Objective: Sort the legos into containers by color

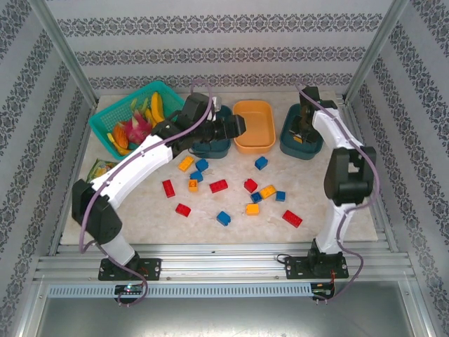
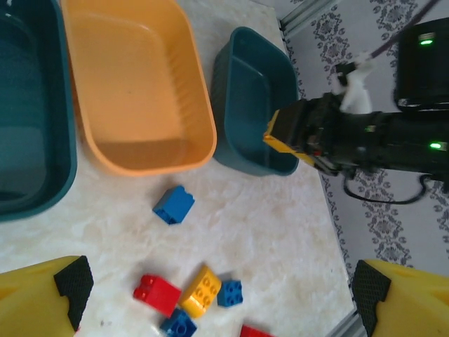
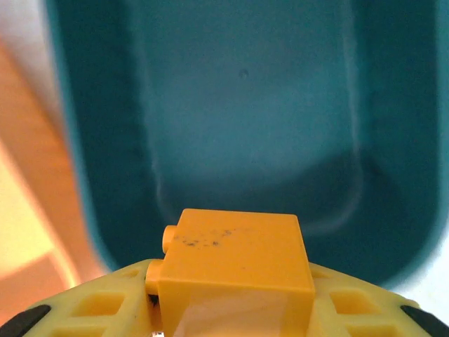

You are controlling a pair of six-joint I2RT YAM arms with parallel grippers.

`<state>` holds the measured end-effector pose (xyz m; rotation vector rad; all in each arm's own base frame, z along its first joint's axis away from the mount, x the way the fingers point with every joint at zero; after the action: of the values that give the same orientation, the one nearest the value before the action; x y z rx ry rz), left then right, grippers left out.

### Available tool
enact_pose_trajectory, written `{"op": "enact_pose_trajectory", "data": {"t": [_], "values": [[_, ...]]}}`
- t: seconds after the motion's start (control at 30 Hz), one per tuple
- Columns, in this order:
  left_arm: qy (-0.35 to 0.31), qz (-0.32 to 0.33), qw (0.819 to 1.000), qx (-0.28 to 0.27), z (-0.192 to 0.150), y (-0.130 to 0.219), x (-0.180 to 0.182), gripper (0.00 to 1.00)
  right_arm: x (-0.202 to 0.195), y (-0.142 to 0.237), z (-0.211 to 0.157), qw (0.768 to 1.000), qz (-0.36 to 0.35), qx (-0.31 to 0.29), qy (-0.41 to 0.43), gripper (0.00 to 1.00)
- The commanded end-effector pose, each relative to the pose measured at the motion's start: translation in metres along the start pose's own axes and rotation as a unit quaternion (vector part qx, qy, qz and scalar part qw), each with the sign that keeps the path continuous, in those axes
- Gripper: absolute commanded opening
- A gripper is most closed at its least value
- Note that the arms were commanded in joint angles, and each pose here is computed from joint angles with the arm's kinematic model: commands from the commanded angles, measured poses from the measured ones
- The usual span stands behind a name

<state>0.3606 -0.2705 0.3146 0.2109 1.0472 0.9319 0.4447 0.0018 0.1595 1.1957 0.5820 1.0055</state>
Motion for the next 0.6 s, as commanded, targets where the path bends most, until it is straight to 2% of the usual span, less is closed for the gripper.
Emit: {"op": "enact_pose_trajectory", "data": {"t": [0.0, 0.23, 0.43, 0.57], "values": [[0.002, -0.029, 1.000, -0.006, 0.020, -0.012, -0.012, 0.97, 0.000, -0.022, 0.013, 0.999, 0.004, 0.036, 0.013, 0.40], [0.003, -0.025, 1.000, 0.014, 0.033, -0.051, -0.014, 0.96, -0.002, -0.062, 0.035, 0.997, 0.006, 0.074, 0.001, 0.43], [0.006, -0.018, 1.000, 0.021, 0.035, -0.065, -0.011, 0.96, -0.006, -0.069, 0.041, 0.997, -0.005, 0.080, -0.005, 0.58], [0.006, -0.017, 1.000, 0.024, 0.035, -0.066, -0.011, 0.96, -0.005, -0.057, 0.043, 0.998, -0.002, 0.070, -0.005, 0.67]]}}
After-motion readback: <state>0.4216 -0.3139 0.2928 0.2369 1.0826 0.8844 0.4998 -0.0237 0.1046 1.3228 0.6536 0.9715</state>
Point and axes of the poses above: each hand's point on the last joint's axis, 136 mm out from that joint toward the fingers, its own y axis back along the fingers, its own x axis along the line the jaws close on, z = x × y, the point moved 6 cm from there along y, back along the fingers, and after that the axes turned 2 degrees about y, right-handed, at the moved point
